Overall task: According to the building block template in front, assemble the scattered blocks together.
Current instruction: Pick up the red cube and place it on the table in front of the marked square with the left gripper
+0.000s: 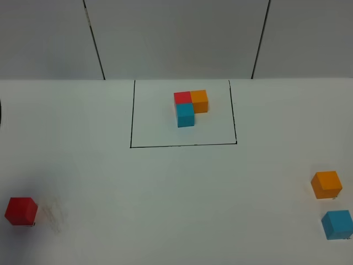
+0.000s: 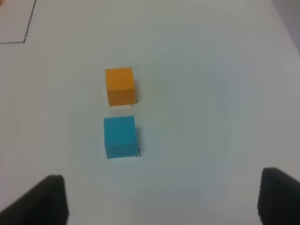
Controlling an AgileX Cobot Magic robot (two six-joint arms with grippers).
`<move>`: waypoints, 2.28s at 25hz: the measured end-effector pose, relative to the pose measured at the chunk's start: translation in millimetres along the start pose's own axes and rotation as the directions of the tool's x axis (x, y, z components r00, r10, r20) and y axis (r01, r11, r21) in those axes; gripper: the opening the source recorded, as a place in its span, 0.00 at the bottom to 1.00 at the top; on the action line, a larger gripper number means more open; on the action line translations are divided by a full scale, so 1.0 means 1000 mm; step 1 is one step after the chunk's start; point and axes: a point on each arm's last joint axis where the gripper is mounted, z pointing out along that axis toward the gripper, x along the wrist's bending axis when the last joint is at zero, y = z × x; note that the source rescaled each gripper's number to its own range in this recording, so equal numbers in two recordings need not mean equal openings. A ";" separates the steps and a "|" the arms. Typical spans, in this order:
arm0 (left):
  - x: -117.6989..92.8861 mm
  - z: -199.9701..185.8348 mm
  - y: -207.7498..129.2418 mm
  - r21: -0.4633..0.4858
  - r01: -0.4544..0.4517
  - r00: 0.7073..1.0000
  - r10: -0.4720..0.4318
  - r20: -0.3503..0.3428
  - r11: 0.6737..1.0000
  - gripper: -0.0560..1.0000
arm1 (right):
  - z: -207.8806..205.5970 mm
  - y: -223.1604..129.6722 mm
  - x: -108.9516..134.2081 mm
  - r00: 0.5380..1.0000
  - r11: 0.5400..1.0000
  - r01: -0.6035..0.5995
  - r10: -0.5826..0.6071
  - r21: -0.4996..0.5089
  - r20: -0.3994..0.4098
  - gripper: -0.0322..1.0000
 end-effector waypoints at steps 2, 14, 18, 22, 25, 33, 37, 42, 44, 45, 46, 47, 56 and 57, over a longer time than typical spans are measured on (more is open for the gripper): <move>-0.001 0.008 0.005 0.008 -0.001 1.000 0.001 0.001 1.000 0.80 | 0.000 0.000 0.000 1.000 1.000 0.000 0.000 0.000 0.000 0.69; -0.004 0.049 0.004 -0.015 -0.010 1.000 0.010 0.010 1.000 0.80 | 0.000 0.000 0.000 1.000 1.000 0.000 0.000 0.000 0.000 0.69; -0.005 0.060 0.000 -0.048 -0.012 1.000 0.013 0.013 0.999 0.80 | 0.000 0.000 0.000 1.000 1.000 0.000 0.000 0.000 0.000 0.69; -0.006 0.070 -0.005 -0.076 -0.013 1.000 0.014 0.016 0.997 0.80 | 0.000 0.000 0.000 1.000 1.000 0.000 0.000 0.000 0.000 0.69; -0.006 0.073 -0.005 -0.089 -0.013 1.000 0.014 0.018 0.996 0.80 | 0.000 0.000 0.000 1.000 1.000 0.000 0.000 0.000 0.000 0.69; -0.006 0.075 -0.001 -0.115 -0.012 1.000 0.014 0.020 0.993 0.80 | 0.000 0.000 0.000 1.000 1.000 0.000 0.000 0.000 0.000 0.69; -0.007 0.087 0.000 -0.070 -0.015 1.000 0.016 0.020 0.997 0.80 | 0.000 0.000 0.000 1.000 1.000 0.000 0.000 0.000 0.000 0.69; -0.008 0.106 0.002 -0.006 -0.019 1.000 0.019 0.021 1.000 0.80 | 0.000 0.000 0.000 1.000 1.000 0.000 0.000 0.000 0.000 0.69; -0.009 0.112 0.004 0.002 -0.019 1.000 0.019 0.022 1.000 0.80 | 0.000 0.000 0.000 1.000 1.000 0.000 0.000 0.000 0.000 0.69; -0.009 0.115 0.005 0.006 -0.019 1.000 0.019 0.023 1.000 0.80 | 0.000 0.000 0.000 1.000 1.000 0.000 0.000 0.000 0.000 0.69; -0.009 0.118 0.005 0.009 -0.018 1.000 0.018 0.024 1.000 0.80 | 0.000 0.000 0.000 1.000 1.000 0.000 0.000 0.000 0.000 0.69; -0.010 0.122 0.006 0.015 -0.018 1.000 0.018 0.025 1.000 0.80 | 0.000 0.000 0.000 1.000 1.000 0.000 0.000 0.000 0.000 0.69; -0.015 0.146 0.007 0.068 -0.009 0.998 0.004 0.067 0.998 0.80 | 0.000 0.000 0.000 1.000 1.000 0.000 0.000 0.000 0.000 0.69; -0.015 0.147 0.008 0.066 -0.013 0.998 0.008 0.068 0.998 0.80 | 0.000 0.000 0.000 1.000 1.000 0.000 0.000 0.000 0.000 0.69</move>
